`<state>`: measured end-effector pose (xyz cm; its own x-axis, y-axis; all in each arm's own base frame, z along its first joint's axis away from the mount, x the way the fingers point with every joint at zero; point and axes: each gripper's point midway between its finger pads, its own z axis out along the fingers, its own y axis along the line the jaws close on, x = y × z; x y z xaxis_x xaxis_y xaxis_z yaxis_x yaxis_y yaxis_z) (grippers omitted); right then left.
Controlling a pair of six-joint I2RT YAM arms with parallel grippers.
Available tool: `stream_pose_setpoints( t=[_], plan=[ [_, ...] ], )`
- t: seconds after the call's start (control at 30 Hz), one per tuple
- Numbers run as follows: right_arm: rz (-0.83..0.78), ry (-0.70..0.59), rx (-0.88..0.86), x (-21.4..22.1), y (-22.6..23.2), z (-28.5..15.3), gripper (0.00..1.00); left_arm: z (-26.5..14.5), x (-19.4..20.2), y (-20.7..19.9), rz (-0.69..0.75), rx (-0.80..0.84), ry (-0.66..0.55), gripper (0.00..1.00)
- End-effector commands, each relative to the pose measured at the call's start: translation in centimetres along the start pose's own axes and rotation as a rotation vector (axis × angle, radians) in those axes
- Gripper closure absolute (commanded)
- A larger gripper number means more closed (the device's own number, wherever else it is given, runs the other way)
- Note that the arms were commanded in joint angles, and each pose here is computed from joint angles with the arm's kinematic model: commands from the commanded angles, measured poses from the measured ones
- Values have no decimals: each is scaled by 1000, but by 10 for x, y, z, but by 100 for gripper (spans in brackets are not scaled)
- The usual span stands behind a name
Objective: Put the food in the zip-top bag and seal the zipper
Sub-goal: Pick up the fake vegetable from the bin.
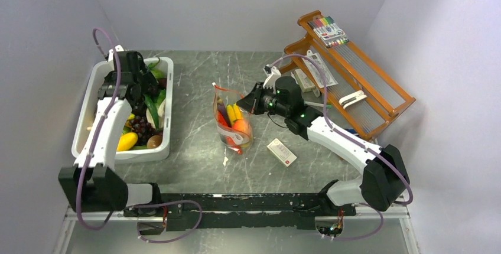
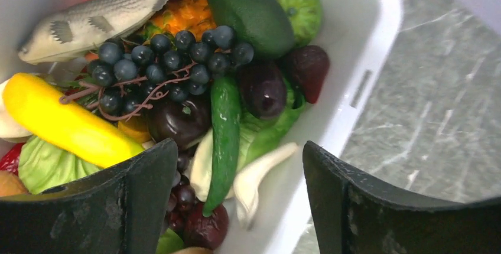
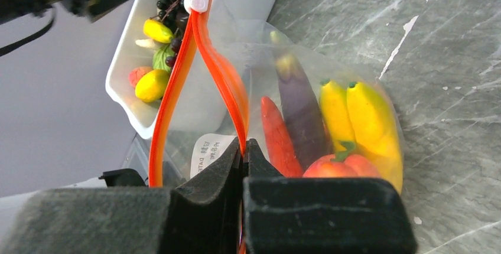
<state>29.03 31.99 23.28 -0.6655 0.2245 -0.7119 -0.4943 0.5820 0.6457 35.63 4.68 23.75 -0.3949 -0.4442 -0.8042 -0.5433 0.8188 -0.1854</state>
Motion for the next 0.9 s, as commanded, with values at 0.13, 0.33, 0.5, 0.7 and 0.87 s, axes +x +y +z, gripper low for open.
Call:
stream_pose_setpoints(
  t=[0.13, 0.33, 0.5, 0.7, 0.87],
  plan=[
    [-57, -64, -63, -20, 22, -16, 100, 51, 13, -24, 147, 170, 92, 33],
    [-58, -58, -72, -20, 25, -15, 100, 67, 13, -24, 166, 156, 78, 36],
    [-55, -50, -70, -19, 24, -13, 100, 81, 21, -20, 181, 121, 122, 41],
    [-46, -53, -67, -20, 23, -11, 100, 95, 30, -22, 180, 114, 145, 41],
    [-44, -47, -66, -19, 23, -10, 100, 105, 29, -22, 190, 97, 147, 42]
  ],
)
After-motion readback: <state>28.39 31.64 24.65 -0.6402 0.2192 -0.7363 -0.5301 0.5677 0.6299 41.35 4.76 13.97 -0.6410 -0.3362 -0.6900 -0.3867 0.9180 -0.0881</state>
